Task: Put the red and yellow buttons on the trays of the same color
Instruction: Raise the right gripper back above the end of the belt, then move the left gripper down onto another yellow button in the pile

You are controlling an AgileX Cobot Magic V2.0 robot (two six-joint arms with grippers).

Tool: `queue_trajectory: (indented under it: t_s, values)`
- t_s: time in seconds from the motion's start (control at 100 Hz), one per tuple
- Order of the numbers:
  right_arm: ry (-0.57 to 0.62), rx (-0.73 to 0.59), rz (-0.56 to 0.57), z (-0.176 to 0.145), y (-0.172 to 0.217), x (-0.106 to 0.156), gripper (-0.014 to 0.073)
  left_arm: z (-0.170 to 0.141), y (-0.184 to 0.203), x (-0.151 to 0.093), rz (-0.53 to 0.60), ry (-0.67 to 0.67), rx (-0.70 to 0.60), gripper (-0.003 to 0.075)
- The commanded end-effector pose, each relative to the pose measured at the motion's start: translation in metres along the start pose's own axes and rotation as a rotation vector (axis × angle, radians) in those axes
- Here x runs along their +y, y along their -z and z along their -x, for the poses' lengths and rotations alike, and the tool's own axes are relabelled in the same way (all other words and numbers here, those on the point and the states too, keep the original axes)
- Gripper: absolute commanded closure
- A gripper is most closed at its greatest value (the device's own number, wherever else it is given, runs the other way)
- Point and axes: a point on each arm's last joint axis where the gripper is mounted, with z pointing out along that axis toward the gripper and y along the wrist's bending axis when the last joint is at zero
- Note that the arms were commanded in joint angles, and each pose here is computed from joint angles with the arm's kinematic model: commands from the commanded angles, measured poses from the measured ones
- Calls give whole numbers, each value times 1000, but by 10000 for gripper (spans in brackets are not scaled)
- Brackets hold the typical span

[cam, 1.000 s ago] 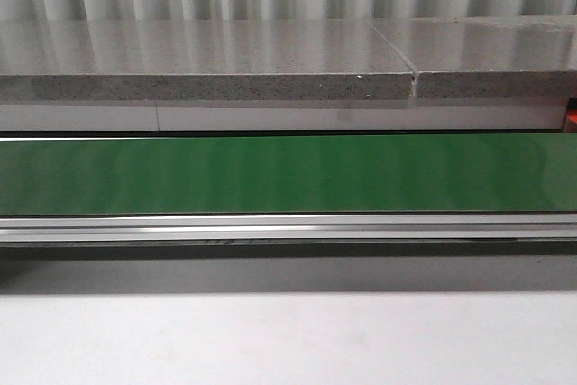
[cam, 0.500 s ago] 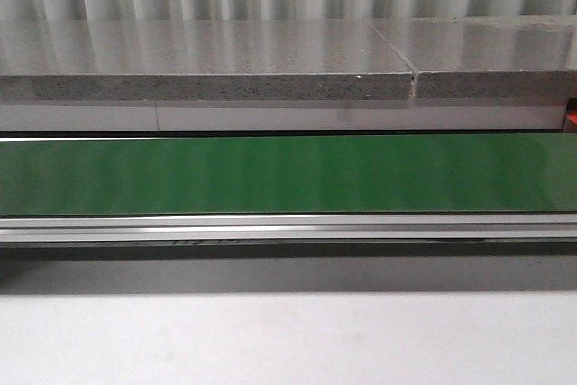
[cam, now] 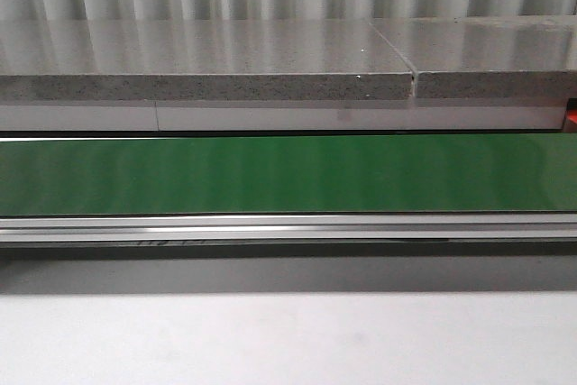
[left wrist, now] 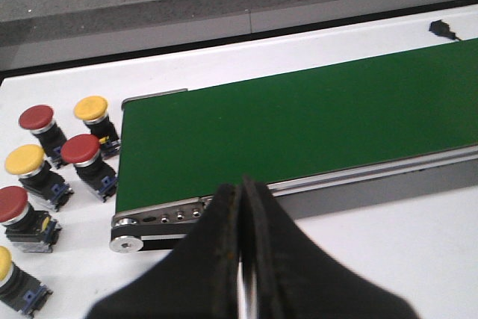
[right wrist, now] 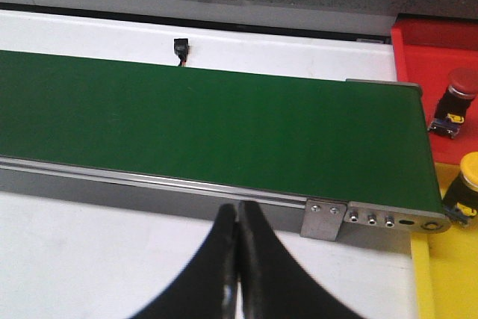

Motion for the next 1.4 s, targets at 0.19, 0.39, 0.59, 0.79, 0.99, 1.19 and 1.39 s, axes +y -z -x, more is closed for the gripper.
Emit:
queue_trajectory:
  t_s: [0.19, 0.39, 0.59, 0.79, 0.99, 1.19, 1.39]
  values:
    - [16, -90, -10, 13, 3, -1, 667, 60, -33, 11, 94, 57, 18, 741]
    - [16, -90, -10, 13, 3, -1, 667, 82, -63, 11, 99, 70, 98, 738]
    - [16, -90, -10, 13, 3, -1, 667, 94, -89, 16, 122, 86, 161, 618]
    - [16, -90, -10, 13, 3, -1, 667, 99, -109, 44, 228, 221, 223, 415]
    - [16, -90, -10, 13, 3, -1, 667, 88, -125, 84, 360, 373, 386, 286]
    - [16, -90, -10, 13, 3, -1, 667, 63, -137, 117, 389, 573, 509, 225]
    - [16, -90, -10, 13, 3, -1, 667, 35, -156, 149, 371, 737, 678, 225]
